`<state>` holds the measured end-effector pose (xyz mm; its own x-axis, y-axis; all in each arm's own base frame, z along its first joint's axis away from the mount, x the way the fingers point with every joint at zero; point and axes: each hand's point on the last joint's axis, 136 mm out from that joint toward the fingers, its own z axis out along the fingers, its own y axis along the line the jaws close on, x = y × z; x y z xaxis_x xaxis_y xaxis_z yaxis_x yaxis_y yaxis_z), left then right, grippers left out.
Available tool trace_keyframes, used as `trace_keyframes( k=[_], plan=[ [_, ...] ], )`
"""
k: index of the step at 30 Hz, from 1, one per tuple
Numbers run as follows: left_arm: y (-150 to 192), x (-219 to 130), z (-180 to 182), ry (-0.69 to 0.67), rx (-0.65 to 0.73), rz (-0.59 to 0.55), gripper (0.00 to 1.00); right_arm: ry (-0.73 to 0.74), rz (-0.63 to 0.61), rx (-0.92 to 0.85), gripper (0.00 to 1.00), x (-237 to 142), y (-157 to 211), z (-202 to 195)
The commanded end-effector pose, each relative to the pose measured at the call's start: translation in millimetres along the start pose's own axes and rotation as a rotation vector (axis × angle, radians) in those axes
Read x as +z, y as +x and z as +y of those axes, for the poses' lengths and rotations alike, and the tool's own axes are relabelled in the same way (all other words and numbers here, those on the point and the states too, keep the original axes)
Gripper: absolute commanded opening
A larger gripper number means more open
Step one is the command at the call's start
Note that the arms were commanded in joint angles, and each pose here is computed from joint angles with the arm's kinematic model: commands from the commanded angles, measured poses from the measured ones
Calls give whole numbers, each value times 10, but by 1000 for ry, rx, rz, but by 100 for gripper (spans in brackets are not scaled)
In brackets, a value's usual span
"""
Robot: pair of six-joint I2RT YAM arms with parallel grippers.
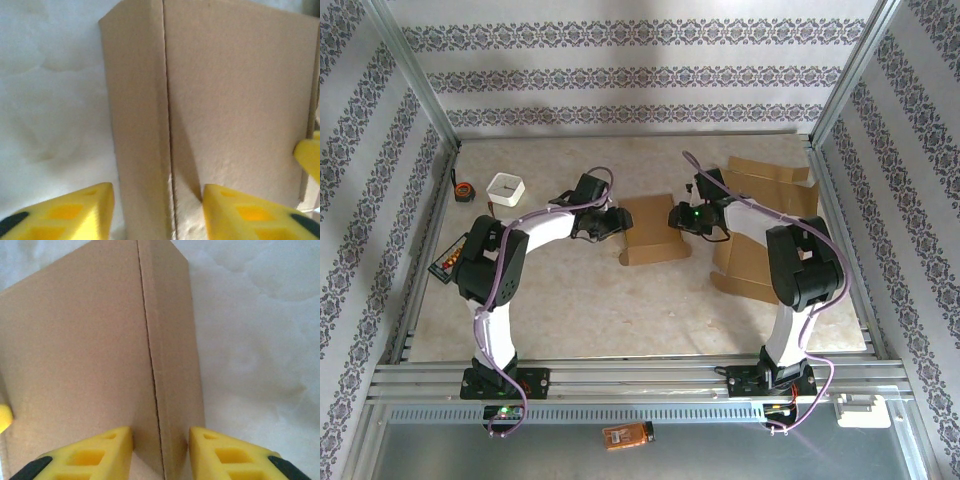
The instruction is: Fold the paper box
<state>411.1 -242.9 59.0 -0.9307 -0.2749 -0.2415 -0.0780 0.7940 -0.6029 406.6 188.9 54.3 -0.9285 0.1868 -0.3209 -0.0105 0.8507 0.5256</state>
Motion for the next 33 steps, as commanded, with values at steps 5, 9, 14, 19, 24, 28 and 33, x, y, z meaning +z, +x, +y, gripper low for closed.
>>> trace_keyframes(
  k=[5, 9, 14, 19, 24, 28, 33],
  plan=[
    [11, -373, -263, 88, 8, -42, 68, -259, 126, 216, 32, 50, 368, -318],
    [6, -436, -279, 113, -18, -52, 72, -320, 169, 241, 25, 89, 440, -353],
    [-41, -372, -309, 200, -91, -53, 76, -321, 172, 248, 22, 145, 466, -414],
    [-30, -229, -191, 184, -115, -42, 78, -284, 151, 292, 17, 166, 436, -581],
    [-17, -93, -209, 259, -146, -31, 80, -309, 150, 332, 16, 164, 410, -637],
    [-41, -20, -340, 379, -156, -30, 81, -301, 152, 349, 16, 184, 410, -664],
    [-65, 62, -314, 393, -185, -67, 81, -295, 145, 354, 15, 175, 388, -677]
  ],
)
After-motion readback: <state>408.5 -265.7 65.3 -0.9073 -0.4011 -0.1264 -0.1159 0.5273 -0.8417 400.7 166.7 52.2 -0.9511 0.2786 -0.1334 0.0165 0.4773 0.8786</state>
